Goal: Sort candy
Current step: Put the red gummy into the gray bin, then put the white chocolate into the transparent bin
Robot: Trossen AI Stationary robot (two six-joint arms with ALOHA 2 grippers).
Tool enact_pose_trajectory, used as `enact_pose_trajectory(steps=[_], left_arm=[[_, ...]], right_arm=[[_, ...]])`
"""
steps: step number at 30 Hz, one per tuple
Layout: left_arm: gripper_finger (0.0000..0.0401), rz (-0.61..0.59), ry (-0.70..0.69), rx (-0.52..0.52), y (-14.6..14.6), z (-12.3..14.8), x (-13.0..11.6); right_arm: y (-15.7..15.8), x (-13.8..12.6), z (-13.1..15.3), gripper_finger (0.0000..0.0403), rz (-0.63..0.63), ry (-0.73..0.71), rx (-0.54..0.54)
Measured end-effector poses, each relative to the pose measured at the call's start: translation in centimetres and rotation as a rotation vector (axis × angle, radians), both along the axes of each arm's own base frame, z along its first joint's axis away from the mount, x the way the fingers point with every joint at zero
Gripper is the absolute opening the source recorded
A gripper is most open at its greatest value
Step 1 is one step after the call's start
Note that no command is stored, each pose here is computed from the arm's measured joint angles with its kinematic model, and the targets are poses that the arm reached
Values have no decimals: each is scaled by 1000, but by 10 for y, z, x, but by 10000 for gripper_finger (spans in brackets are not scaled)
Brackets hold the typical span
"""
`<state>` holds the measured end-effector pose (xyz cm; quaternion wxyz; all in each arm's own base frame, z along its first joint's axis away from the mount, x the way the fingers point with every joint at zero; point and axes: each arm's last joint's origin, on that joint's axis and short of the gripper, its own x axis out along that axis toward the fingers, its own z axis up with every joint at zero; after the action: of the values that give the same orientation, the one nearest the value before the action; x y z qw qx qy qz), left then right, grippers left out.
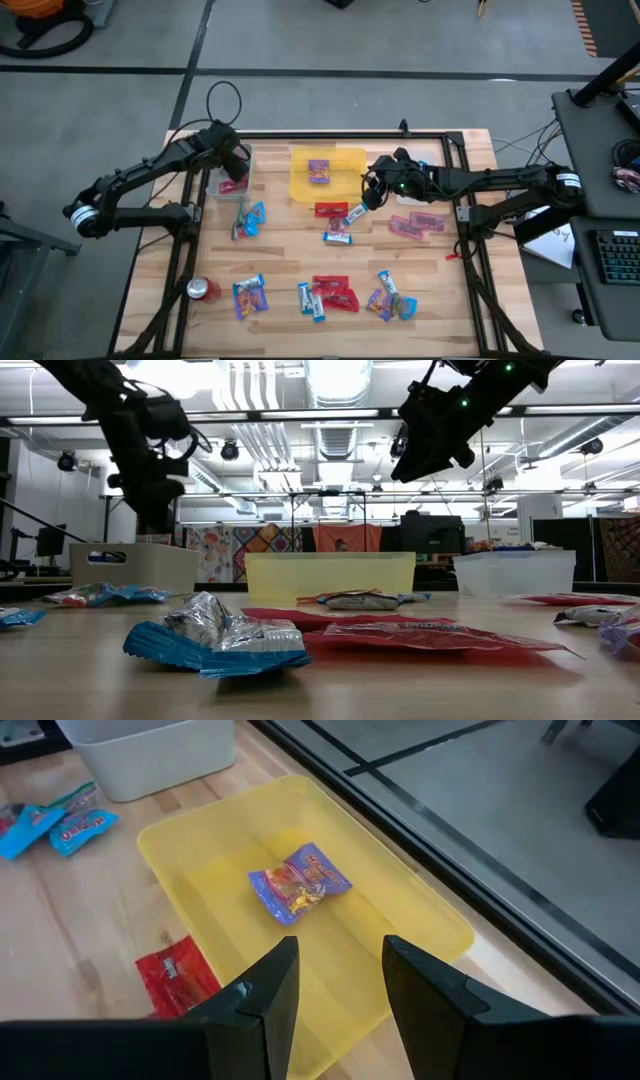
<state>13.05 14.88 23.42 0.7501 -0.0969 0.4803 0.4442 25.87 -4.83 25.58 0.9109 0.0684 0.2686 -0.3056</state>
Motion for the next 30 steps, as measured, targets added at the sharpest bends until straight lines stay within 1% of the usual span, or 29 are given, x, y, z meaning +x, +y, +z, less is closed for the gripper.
enact_pose_trajectory(steps=[6,8,11,14,18,22,26,30], left_arm=[[180,-35,-75,1,2,21,5],[183,-81,-129,-35,-1,25,8],[181,-193,-281,-125,-8,29,16],[175,-269,-380,-169,-19,32,25],[167,-346,-430,-151,-42,38,37],[161,-419,-468,-74,-71,50,46],[161,-590,-532,-23,-102,58,54],[161,-747,-611,6,-130,56,63]], right_arm=[[0,-1,-2,139,-6,18,12],[0,-1,-2,139,-4,20,15],[2,-1,-2,139,34,15,44],[4,0,-2,139,68,-1,90],[9,2,-4,139,117,-33,191],[27,6,-6,139,229,-31,265],[51,9,-12,139,313,2,278],[73,10,-16,139,379,27,287]])
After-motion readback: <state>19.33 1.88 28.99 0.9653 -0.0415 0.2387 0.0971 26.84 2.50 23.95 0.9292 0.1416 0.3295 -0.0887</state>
